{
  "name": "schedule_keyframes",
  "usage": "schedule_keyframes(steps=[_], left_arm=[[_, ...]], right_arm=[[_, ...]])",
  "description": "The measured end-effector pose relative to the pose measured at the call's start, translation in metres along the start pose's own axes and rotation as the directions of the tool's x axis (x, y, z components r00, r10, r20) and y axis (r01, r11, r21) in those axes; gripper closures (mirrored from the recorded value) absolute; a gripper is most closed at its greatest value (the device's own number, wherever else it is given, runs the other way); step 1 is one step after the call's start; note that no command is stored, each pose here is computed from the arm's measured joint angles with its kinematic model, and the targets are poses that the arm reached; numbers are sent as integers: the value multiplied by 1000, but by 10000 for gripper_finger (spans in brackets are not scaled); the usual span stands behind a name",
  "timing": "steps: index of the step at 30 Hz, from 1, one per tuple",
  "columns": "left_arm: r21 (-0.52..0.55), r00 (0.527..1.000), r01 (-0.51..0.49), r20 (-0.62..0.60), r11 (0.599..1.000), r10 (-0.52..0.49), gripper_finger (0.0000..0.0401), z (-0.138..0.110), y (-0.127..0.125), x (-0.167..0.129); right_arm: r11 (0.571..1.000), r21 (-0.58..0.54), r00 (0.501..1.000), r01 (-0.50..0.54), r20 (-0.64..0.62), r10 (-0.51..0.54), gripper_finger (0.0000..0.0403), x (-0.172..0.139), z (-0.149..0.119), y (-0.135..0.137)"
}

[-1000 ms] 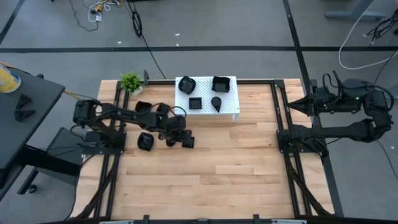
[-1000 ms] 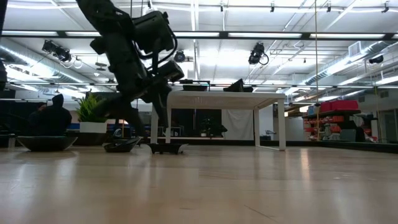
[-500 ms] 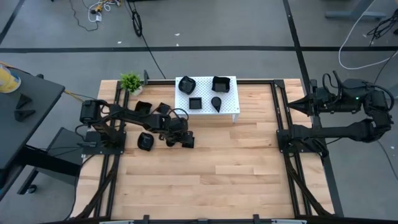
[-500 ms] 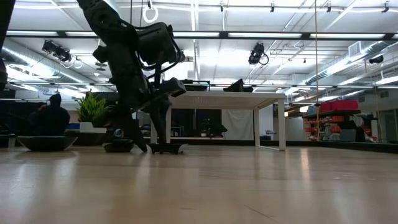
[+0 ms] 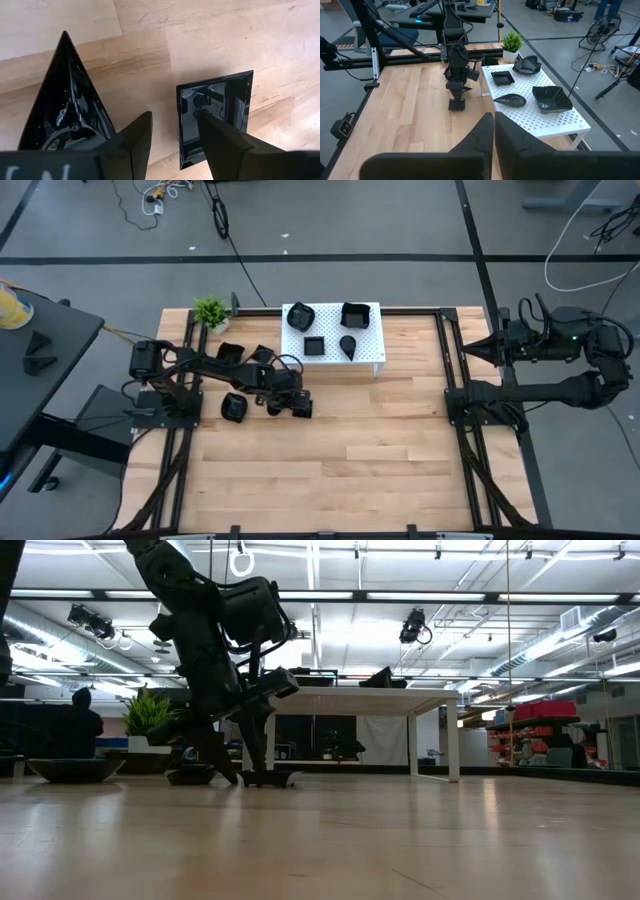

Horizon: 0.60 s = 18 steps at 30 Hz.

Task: Pick & Place Mini shaped plates
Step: Stack the square plate on top of the square plate on the shelf

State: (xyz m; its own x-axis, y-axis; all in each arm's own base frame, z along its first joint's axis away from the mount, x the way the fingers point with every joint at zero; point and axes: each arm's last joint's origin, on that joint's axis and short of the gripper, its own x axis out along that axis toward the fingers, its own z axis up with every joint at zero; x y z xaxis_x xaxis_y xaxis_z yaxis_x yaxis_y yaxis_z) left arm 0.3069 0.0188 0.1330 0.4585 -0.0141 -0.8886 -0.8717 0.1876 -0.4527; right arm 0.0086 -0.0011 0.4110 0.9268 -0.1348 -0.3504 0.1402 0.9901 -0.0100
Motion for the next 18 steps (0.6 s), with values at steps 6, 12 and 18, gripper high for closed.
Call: schedule_keyframes(steps=[6,12,18], left_arm=[[-1,1000,-3,-4,1000,3,241,0,0,1],[-11,1000,-1,-13,1000,1,241,0,0,1],[-9,1000,16,-10,1000,-16,241,-1,-7,0]], right_arm=[[1000,0,1000,0,0,0,383,0,0,0],[1000,0,1000,0,0,0,383,0,0,0],[1000,0,1000,0,0,0,383,0,0,0]])
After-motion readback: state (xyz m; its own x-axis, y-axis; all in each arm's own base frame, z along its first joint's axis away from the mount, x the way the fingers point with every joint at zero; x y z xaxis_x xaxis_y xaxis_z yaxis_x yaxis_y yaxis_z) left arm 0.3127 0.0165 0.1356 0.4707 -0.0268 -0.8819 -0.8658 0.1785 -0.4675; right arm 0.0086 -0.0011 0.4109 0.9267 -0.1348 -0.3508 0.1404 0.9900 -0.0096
